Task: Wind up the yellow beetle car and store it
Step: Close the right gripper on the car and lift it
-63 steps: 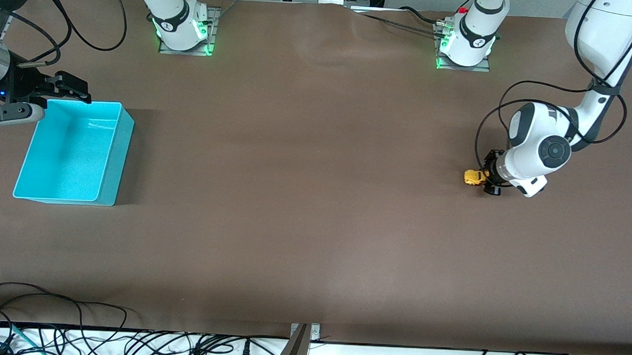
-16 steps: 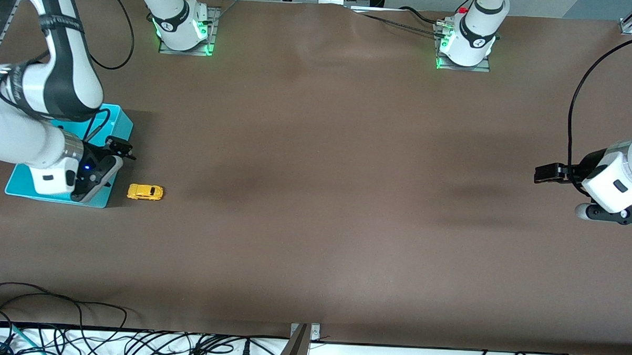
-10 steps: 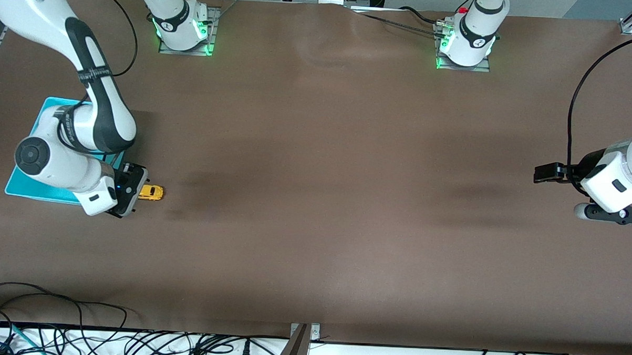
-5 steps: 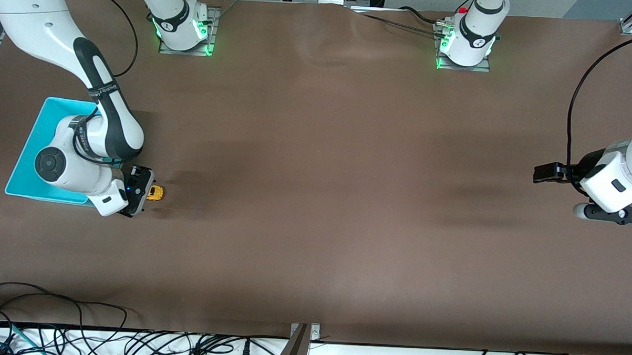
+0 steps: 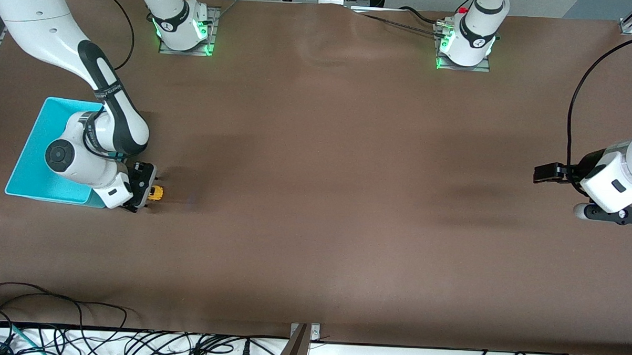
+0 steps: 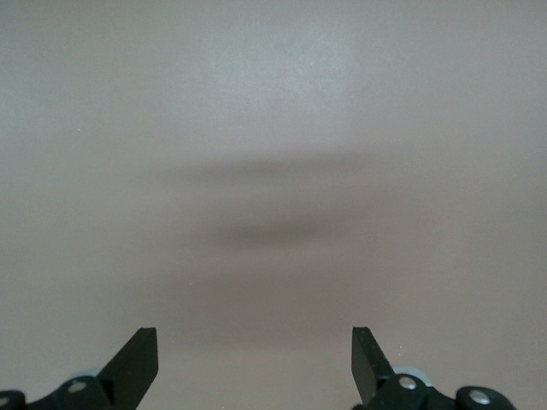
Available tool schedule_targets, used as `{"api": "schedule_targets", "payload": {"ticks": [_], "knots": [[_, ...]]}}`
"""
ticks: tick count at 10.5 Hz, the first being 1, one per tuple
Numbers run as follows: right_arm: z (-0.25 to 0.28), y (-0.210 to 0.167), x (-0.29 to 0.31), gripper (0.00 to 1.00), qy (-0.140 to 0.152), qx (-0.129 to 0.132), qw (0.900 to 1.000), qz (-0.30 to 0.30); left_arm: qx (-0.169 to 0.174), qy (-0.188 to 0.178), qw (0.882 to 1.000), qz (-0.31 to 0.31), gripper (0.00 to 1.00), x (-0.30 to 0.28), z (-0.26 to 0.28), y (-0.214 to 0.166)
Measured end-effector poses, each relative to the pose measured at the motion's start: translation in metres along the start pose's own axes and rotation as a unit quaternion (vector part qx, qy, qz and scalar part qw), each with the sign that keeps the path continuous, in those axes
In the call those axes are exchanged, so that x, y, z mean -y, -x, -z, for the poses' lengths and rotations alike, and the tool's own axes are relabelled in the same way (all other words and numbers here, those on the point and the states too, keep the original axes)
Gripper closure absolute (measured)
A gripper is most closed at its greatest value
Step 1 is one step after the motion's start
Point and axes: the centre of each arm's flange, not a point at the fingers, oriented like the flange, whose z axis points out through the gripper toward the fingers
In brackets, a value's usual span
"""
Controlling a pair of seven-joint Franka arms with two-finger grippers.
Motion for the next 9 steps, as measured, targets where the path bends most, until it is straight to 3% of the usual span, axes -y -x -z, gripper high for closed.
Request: {"api": "schedule_targets", "payload": {"ticks": [3,8,9], "knots": [[0.032,-0.002,0.001,0.57,-0.009,0.005,1.0,0.019,0.0,0.0,1.0,0.0,0.0,0.0,0.0,0.0],[0.108,-0.026,0.02,0.58,-0.025,0.014,0.999,0.044,0.003,0.001,1.0,0.0,0.0,0.001,-0.003,-0.002],[0.124,-0.027,0.031,0.58,-0.043,0.021,0.998,0.049,0.003,0.001,1.0,0.0,0.0,0.001,-0.004,-0.002]]}}
